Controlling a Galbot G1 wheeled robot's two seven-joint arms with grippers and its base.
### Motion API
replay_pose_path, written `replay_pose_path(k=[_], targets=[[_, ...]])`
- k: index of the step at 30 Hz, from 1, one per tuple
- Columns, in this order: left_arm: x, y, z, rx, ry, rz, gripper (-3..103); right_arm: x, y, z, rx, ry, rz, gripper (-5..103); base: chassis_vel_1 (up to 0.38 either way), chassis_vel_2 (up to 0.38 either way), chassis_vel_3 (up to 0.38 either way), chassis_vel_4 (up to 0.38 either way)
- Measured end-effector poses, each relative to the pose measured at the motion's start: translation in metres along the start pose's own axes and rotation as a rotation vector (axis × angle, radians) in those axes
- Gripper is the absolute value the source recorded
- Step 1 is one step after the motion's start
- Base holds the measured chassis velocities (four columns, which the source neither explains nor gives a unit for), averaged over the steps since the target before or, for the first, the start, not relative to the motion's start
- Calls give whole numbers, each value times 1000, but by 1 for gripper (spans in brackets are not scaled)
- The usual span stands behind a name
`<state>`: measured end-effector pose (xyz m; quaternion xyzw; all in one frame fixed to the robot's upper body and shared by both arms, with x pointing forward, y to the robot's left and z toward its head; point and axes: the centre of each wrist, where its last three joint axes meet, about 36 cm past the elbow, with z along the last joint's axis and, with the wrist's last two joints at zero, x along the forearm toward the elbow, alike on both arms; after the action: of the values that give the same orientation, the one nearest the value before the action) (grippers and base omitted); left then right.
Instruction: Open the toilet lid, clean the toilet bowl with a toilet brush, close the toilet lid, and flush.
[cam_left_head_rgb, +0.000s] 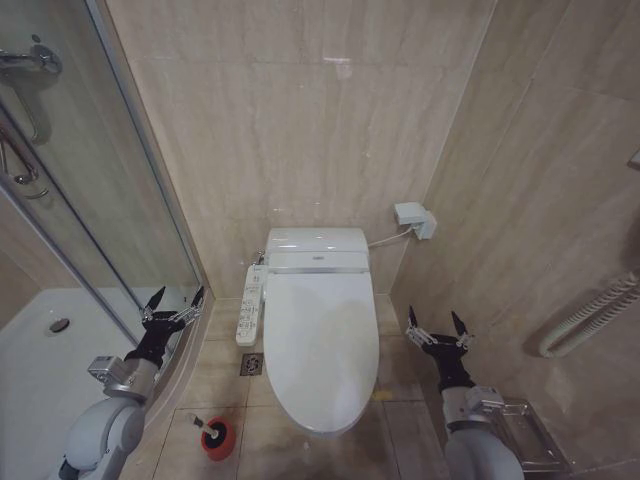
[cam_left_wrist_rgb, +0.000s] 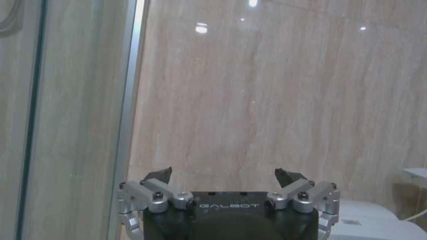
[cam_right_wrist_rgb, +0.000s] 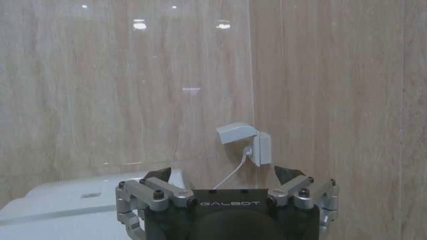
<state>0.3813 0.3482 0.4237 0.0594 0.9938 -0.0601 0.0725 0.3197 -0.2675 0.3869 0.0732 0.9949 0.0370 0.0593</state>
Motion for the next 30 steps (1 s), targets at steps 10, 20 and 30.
replay_pose_path(k=[10,20,30], targets=[[-3,2,4,4,0,4,100,0,0,0,0,0,0,100,-10,13,11,-7],[-6,-1,10,12,5,14,100,0,0,0,0,0,0,100,-43,53,43,-36],[-10,-8,13,20,10,29,100,0,0,0,0,0,0,100,-16,28,23,-16]])
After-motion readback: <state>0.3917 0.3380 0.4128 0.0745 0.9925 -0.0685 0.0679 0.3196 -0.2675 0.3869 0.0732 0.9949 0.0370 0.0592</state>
